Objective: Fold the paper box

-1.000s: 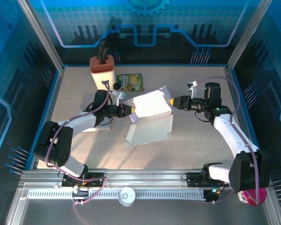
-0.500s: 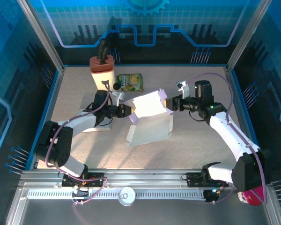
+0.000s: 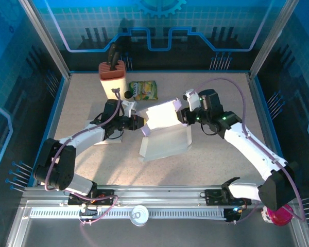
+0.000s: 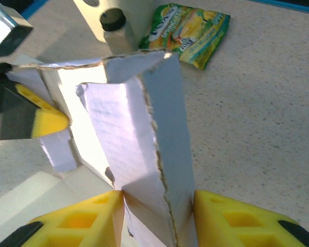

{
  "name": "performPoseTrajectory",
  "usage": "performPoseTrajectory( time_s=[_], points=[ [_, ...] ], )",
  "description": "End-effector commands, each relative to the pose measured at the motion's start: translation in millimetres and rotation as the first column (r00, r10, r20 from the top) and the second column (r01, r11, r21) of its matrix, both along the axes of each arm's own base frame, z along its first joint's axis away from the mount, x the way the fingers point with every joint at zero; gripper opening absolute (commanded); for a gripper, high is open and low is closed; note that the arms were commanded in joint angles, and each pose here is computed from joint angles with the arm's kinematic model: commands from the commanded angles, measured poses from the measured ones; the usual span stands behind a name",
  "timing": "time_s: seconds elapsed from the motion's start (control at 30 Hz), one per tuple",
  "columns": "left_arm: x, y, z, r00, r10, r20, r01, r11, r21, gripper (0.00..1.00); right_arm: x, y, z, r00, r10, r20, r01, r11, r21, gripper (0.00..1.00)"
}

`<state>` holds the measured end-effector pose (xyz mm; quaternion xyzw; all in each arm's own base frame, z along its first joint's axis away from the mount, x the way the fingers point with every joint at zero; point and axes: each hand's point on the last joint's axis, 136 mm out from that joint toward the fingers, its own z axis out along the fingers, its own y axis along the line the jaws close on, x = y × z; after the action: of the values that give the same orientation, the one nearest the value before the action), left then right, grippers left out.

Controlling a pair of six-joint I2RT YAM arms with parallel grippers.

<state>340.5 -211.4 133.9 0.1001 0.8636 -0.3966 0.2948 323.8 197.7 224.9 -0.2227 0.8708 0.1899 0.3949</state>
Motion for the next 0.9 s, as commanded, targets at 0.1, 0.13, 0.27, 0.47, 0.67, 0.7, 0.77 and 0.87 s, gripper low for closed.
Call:
performPoseTrajectory(
  time_s=[0.1, 0.13, 0.27, 0.47, 0.67, 0.7, 0.77, 0.87],
  points=[
    [-0.8, -2.9, 18.2, 0.999, -0.011, 0.047, 0.009, 0.999, 0.042, 0.00, 9.7, -8.6, 1.9, 0.996, -0.061, 0.063, 0.069, 0.990, -0.124, 0.33],
    [-1.3, -3.7, 20.2, 0.999, -0.013, 0.051, 0.010, 0.999, 0.046, 0.00, 11.0, -9.5, 1.4, 0.995, -0.069, 0.068, 0.078, 0.987, -0.139, 0.32],
    [-4.1, -6.7, 23.6, 0.999, -0.023, 0.049, 0.020, 0.998, 0.058, 0.00, 16.0, -8.7, -3.4, 0.994, -0.077, 0.076, 0.089, 0.981, -0.174, 0.28],
    [-4.8, -9.5, 26.0, 0.999, -0.029, 0.041, 0.026, 0.997, 0.068, 0.00, 16.9, -0.4, -13.0, 0.995, -0.063, 0.071, 0.077, 0.975, -0.209, 0.24],
    [-5.4, -9.8, 27.0, 0.999, -0.033, 0.035, 0.030, 0.996, 0.089, 0.00, 8.2, 8.0, -8.3, 0.995, -0.013, 0.095, 0.030, 0.983, -0.181, 0.30],
    [-5.5, -9.2, 26.6, 0.999, -0.032, 0.034, 0.029, 0.995, 0.094, 0.00, 7.1, 7.8, -7.9, 0.996, -0.006, 0.091, 0.022, 0.985, -0.172, 0.30],
    [-5.6, -8.5, 26.9, 0.999, -0.031, 0.035, 0.027, 0.995, 0.098, 0.00, 3.7, 10.0, -6.8, 0.998, 0.023, 0.064, -0.014, 0.991, -0.134, 0.28],
    [-5.5, -8.0, 25.8, 0.999, -0.030, 0.031, 0.027, 0.994, 0.104, 0.00, 0.0, 12.6, -3.3, 0.998, 0.058, 0.034, -0.055, 0.996, -0.075, 0.26]
  ],
)
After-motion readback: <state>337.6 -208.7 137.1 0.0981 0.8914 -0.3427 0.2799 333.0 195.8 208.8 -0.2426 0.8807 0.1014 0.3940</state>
